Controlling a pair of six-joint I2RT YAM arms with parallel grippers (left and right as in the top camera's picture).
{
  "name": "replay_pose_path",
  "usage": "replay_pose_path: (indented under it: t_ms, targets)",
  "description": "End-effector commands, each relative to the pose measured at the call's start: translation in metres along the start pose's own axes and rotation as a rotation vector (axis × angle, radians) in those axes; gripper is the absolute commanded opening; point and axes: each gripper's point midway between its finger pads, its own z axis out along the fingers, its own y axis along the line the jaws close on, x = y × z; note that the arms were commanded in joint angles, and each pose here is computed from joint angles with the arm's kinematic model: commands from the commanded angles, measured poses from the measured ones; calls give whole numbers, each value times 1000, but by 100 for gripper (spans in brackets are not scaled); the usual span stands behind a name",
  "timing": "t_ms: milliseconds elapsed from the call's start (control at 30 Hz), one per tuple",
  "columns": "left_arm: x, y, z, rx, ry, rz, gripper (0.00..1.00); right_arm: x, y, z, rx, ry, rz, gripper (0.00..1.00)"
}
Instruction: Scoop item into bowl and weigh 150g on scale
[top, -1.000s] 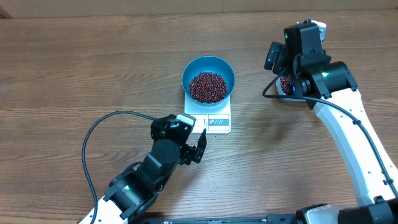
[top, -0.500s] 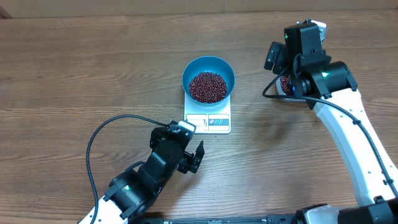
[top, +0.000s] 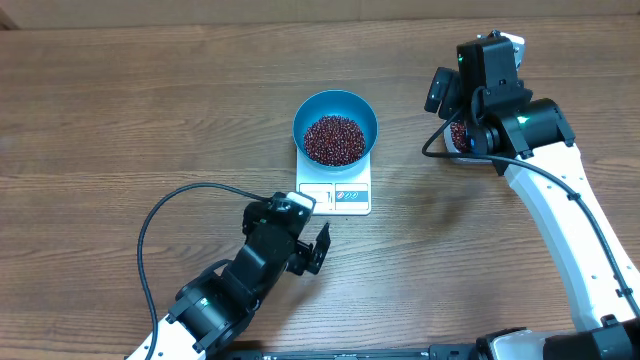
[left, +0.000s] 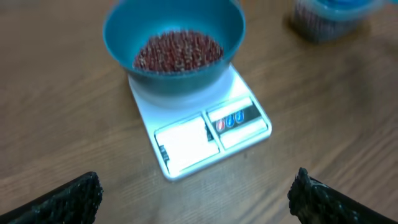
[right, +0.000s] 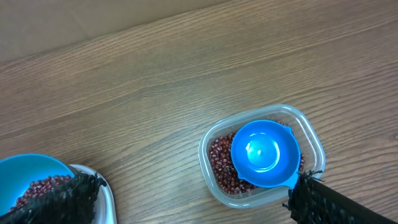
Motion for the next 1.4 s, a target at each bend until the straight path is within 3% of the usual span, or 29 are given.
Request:
replay_pose_path:
  t_ms: [0,200,567,833,1100,1367]
  targets:
    - [-17,7,-2,-51,-70,22,99,-14,2,-12,-18,-42,20,100]
    - [-47,3,-6,-50,-188,136,100,-14,2,-12,-18,-42,20,100]
    - [-47,6,-7,-58,-188,133,99,-14,2,-12,-18,-42,20,100]
    - [-65,50,-29,-114,-265,40,100,-14,2,-12,-18,-42,20,100]
    - [-99,83,-78,-90,-473,31,100,-14,2,-12,-18,-42,20,100]
    - [-102,107,-134,-241,-916,88,99,-14,2,-12,-18,-42,20,100]
